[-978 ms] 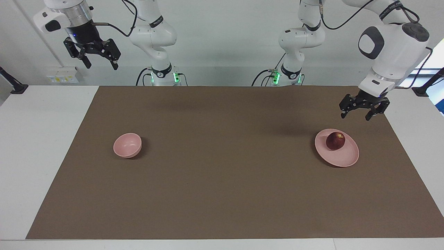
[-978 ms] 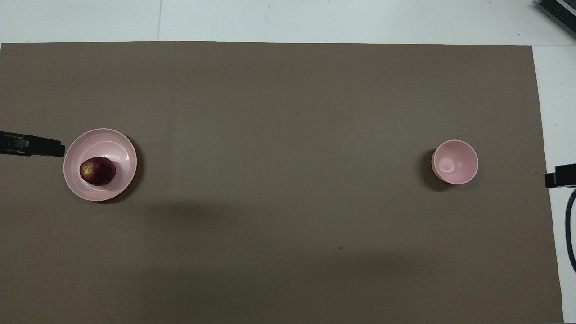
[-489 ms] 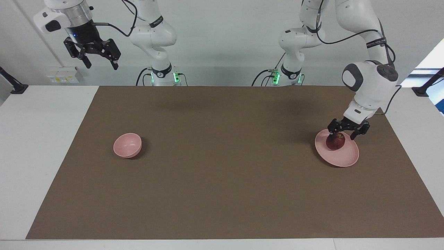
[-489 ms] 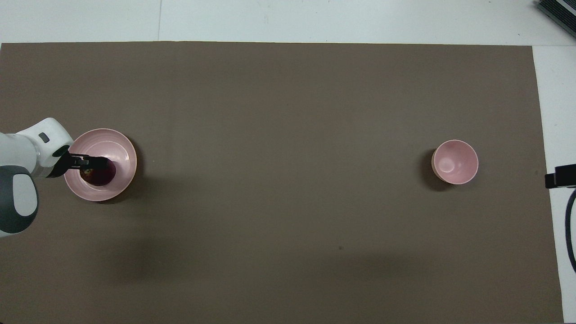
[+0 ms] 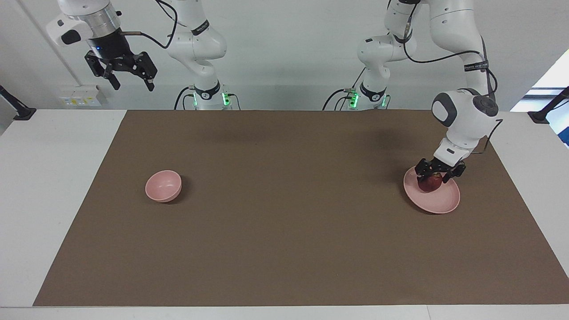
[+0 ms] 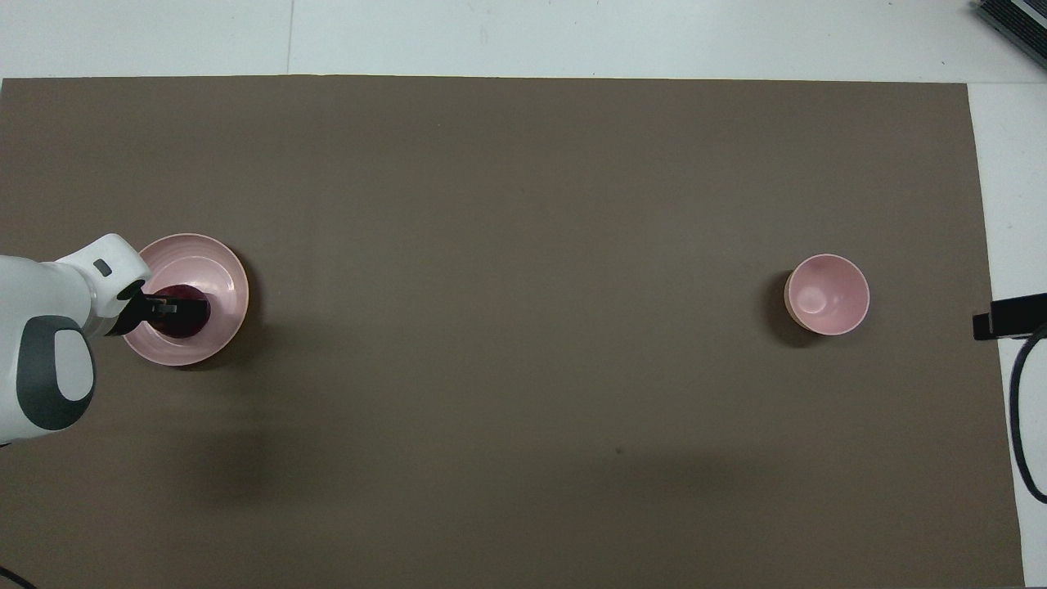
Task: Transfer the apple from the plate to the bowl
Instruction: 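Reach the left gripper down to the apple on the pink plate and grasp it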
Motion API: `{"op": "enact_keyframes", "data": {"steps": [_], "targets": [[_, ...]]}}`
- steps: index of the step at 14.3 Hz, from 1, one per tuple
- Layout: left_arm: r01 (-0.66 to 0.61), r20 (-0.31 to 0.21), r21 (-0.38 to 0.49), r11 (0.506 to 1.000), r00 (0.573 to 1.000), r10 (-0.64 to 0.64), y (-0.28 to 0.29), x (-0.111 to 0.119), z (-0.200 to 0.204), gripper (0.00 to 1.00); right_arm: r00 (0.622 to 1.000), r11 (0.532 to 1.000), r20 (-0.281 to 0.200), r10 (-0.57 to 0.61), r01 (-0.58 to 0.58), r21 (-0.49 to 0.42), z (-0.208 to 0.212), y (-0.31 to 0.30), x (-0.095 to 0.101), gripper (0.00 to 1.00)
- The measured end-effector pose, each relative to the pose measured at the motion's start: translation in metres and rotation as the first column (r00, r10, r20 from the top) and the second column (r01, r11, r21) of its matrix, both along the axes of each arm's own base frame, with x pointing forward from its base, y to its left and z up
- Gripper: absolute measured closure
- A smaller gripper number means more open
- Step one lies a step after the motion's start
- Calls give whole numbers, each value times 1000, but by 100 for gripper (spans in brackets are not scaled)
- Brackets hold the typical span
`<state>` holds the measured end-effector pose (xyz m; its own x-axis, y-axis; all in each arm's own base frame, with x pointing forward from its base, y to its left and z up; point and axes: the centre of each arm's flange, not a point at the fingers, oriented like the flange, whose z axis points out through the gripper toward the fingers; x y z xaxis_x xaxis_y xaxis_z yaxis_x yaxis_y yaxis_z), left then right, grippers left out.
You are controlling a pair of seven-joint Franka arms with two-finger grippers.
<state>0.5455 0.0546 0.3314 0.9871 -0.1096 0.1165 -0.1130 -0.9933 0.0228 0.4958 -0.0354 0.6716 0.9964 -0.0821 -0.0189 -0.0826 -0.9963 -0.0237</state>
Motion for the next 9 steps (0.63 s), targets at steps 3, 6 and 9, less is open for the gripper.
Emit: {"op": "enact_keyframes", "data": {"steps": [3,6,9], "targets": [[0,7,0,1000,1000,0,0,2,3,22,1000,1000,0,-19,19,13,-17,6,11,0],[0,19,1,1000,1000,0,0,4,6,25,994,991,1,-110,110,81,-34,15,28,0],[13,66,5,1000,998,-14,-7,16,29,25,979,969,-38,-202,205,137,-52,26,42,0]]}}
